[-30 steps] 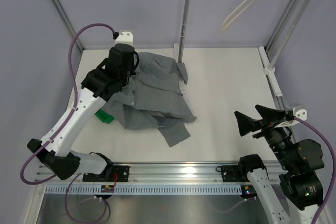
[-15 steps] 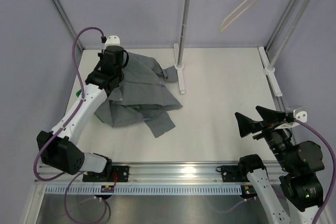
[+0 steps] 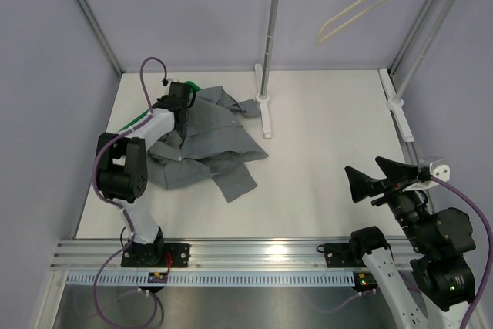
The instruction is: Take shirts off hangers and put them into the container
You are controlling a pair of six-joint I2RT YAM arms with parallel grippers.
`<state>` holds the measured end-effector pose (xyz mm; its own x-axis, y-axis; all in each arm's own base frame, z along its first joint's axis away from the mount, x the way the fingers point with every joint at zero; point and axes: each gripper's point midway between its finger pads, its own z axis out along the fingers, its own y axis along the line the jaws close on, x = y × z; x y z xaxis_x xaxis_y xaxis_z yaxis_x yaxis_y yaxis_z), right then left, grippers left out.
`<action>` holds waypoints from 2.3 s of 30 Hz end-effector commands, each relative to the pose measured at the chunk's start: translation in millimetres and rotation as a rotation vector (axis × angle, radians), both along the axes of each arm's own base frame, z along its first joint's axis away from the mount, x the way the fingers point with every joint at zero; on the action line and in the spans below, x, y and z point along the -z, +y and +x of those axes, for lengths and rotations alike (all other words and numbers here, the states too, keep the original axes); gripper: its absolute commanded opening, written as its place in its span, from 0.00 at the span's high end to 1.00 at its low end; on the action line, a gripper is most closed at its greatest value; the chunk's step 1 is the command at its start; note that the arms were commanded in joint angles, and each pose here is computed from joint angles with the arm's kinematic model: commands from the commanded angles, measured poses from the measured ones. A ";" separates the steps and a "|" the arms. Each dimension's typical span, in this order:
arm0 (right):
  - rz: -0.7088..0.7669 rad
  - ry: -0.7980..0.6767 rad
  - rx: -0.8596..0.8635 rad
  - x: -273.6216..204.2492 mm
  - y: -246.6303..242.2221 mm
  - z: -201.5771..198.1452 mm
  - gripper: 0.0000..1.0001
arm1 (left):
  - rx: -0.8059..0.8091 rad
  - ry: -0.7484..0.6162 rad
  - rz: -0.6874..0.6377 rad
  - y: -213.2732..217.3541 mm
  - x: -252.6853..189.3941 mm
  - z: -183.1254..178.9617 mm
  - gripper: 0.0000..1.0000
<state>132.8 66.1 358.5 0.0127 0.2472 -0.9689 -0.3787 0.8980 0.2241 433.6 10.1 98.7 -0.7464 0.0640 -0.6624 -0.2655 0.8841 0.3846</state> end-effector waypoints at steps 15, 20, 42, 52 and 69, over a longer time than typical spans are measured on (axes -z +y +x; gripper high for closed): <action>-0.006 -0.029 0.006 -0.3 -2.7 -0.5 0.01 | -0.009 0.128 -0.144 -5.9 36.1 17.4 0.23; -0.001 -0.030 0.003 0.2 -2.2 -1.3 0.01 | 0.003 0.016 -0.190 -10.8 -24.8 19.3 0.06; 0.009 -0.021 -0.014 2.0 1.5 -0.4 0.01 | 0.330 -0.051 -0.520 -167.5 -80.9 -148.6 0.01; 0.008 -0.015 -0.027 4.4 4.3 1.1 0.00 | 0.165 -0.025 -0.671 -171.2 10.9 -201.0 0.01; 0.011 -0.014 -0.047 5.4 7.2 -1.7 0.01 | -0.028 -0.172 -0.609 -157.5 10.2 -164.5 0.01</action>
<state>133.8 67.2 347.7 0.0017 0.2474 -0.9689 -0.3837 0.8949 0.2279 245.2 -147.5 70.2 -0.7192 -0.3047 -0.6244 -0.2372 0.9524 -0.1916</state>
